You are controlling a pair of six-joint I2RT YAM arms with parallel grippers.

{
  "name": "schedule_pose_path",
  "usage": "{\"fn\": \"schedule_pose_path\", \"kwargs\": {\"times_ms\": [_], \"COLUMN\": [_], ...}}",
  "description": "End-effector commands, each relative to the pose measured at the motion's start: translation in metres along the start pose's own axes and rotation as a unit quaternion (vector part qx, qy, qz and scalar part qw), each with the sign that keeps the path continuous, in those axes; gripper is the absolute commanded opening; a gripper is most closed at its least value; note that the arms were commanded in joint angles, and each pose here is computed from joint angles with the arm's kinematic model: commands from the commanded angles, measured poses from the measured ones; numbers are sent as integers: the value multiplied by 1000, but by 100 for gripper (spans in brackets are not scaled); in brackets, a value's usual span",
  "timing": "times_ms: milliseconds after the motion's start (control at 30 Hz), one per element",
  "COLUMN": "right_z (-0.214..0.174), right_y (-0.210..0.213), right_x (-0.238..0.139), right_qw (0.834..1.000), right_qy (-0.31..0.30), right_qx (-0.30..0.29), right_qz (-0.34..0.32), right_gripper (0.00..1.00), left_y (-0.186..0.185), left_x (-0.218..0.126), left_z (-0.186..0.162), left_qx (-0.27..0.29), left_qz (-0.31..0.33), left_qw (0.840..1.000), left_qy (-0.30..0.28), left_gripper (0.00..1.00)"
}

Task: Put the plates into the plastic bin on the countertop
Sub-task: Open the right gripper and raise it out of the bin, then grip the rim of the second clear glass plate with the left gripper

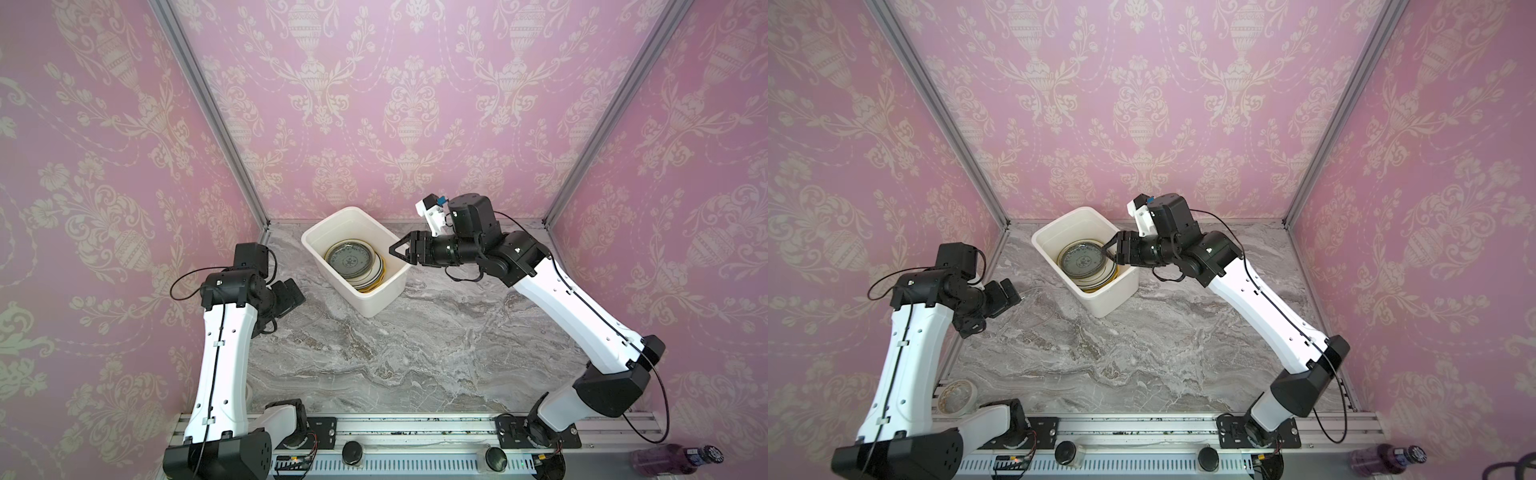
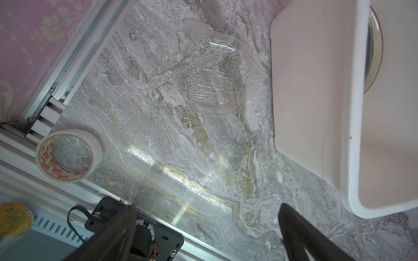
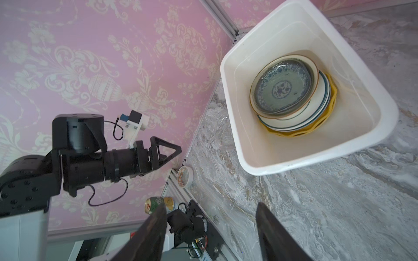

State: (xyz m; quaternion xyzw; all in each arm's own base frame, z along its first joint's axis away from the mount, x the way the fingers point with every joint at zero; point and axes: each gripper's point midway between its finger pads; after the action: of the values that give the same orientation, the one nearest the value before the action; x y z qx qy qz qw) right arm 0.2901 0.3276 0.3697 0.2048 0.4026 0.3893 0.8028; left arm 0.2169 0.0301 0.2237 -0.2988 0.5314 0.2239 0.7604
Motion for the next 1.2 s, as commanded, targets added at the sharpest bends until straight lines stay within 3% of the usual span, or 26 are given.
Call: {"fn": "schedule_pose_path", "kwargs": {"times_ms": [0,167,233,367,500,800,967,1033,1167], "right_z": [-37,-83,-100,-125,-137,-190,-216,-221,-221], "right_y": [-1,-8,-2,11,17,35,26,20,16], "right_x": [-11,-24,-26,-28,-30,-31,-25,-23,-18], "right_qw": [998,987,972,928,895,831,795,787,786], "right_qy": [47,92,99,87,81,157,214,230,232], "right_qx": [-29,-131,-211,-363,-438,-523,-558,-565,-566], "right_qz": [19,-16,-23,-19,-1,111,106,97,89], "right_gripper": [63,62,62,63,63,67,70,70,70], "left_y": [-6,-1,2,6,11,12,11,12,20], "left_x": [10,46,60,81,96,136,162,173,193], "left_z": [2,3,2,4,10,28,39,42,45], "left_qx": [-3,-17,-31,-40,-49,-14,-16,-19,-4], "left_qz": [-44,-67,-73,-77,-82,-103,-96,-89,-70], "left_qw": [999,998,997,996,994,991,989,989,989], "left_qy": [-20,-4,15,36,46,80,108,115,128], "left_gripper": [99,99,99,97,95,94,91,89,87]}}
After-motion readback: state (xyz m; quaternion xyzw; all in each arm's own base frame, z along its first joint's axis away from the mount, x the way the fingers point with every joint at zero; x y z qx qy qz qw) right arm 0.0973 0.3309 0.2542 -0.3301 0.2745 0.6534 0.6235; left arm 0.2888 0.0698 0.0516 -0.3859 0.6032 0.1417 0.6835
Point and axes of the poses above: each gripper's point midway between its finger pads, its own x axis out along the fingers, its own y axis along the line the jaws close on, z = x × y, and after that the axes turned 3 degrees about -x, right-handed
